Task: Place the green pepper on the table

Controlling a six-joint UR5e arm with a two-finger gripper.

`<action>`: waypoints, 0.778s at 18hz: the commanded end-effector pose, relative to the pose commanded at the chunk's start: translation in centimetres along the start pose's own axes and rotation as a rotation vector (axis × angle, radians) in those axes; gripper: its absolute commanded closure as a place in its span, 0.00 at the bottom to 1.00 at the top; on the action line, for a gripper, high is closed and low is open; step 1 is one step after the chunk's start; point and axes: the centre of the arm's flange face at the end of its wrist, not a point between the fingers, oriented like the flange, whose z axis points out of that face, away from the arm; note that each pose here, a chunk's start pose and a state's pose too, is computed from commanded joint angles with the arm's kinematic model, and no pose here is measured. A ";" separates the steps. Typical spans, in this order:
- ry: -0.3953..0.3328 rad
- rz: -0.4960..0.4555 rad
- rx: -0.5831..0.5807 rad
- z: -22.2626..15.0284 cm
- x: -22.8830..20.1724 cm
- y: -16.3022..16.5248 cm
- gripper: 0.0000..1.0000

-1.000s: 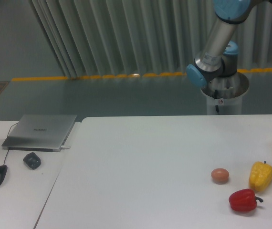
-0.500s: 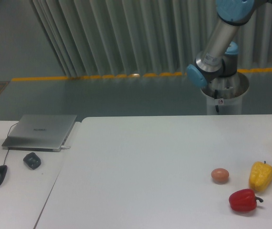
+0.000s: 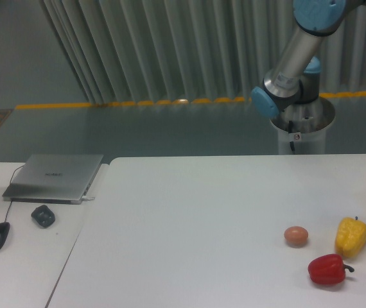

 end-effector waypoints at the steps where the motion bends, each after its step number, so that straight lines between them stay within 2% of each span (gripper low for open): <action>1: 0.000 0.000 0.000 0.0 0.0 0.0 0.00; 4: 0.001 -0.002 -0.001 0.1 0.0 0.0 0.00; 5: 0.000 -0.002 -0.002 0.0 0.0 0.1 0.05; 7: 0.003 -0.013 -0.006 -0.2 0.0 0.0 0.24; 12: 0.006 -0.018 -0.010 -0.8 -0.2 -0.4 0.56; 14: 0.014 -0.018 -0.017 -0.9 -0.1 -0.5 0.61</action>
